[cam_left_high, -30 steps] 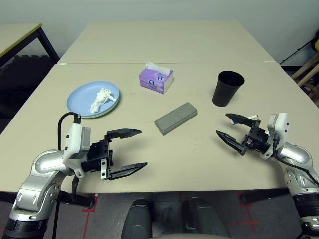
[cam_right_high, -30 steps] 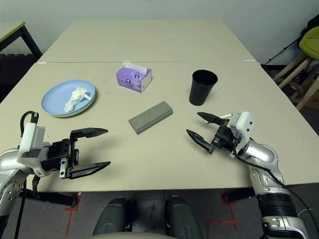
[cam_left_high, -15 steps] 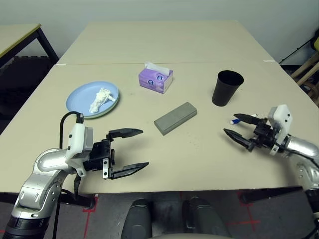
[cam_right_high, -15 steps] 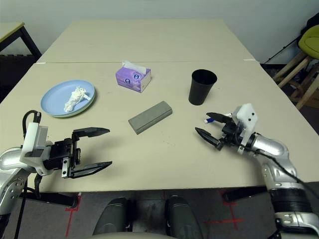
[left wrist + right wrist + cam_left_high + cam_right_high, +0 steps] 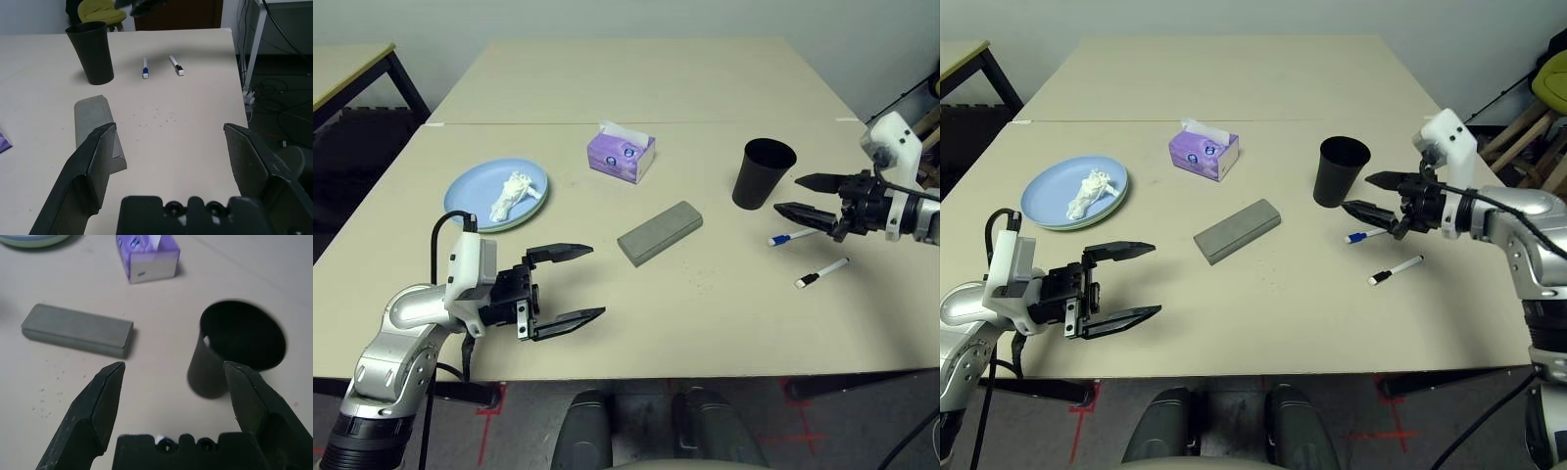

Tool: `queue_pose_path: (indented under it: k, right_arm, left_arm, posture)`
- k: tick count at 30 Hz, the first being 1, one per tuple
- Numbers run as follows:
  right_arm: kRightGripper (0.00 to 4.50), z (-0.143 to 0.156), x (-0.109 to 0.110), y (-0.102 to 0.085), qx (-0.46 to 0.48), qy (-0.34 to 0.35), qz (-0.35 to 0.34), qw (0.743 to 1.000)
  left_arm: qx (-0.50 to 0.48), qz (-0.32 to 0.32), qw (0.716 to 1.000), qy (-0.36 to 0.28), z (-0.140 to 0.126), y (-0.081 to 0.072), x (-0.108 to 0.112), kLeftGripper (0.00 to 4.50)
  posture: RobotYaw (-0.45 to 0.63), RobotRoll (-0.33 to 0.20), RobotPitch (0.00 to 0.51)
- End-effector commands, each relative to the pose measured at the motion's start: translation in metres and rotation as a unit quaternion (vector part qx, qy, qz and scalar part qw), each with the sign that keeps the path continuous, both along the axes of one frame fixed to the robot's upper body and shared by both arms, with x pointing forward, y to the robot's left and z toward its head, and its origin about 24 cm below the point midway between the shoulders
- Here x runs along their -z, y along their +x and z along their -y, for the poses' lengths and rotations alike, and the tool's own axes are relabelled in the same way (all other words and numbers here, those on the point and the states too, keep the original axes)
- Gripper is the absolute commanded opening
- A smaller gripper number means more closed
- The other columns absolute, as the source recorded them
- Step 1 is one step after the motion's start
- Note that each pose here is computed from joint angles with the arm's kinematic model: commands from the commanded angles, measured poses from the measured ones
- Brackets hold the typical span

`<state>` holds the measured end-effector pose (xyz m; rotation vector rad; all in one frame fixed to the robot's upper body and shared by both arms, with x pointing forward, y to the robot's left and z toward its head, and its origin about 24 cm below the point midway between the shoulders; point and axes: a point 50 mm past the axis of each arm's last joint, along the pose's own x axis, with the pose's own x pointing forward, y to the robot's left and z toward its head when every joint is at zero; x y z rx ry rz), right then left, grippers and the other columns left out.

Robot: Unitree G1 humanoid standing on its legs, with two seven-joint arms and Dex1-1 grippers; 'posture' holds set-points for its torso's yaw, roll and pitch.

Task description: Organize and tidy the items on the table.

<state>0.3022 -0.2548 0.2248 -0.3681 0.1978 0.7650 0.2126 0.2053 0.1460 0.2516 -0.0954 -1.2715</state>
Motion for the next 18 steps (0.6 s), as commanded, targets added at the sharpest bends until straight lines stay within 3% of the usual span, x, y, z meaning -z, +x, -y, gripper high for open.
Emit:
queue_pose_path:
  k: [1, 7, 18]
  right_arm:
    - [4.50, -0.005, -0.020, 0.002, -0.006, -0.031, 0.026, 0.999]
    - [4.50, -0.012, -0.031, 0.002, -0.070, -0.218, 0.035, 0.973]
    - [4.50, -0.007, -0.018, -0.005, -0.147, -0.388, 0.028, 0.909]
  left_arm:
    - [-0.005, -0.008, 1.000, 0.004, -0.001, 0.002, 0.004, 4.48]
    - [-0.023, -0.011, 1.000, -0.017, 0.001, 0.005, -0.001, 4.48]
    - [-0.027, -0.014, 0.999, -0.014, -0.001, 0.007, -0.003, 4.48]
  posture:
    - [0.10, 0.000, 0.062]
    - [0.11, 0.000, 0.066]
    - [0.11, 0.000, 0.066]
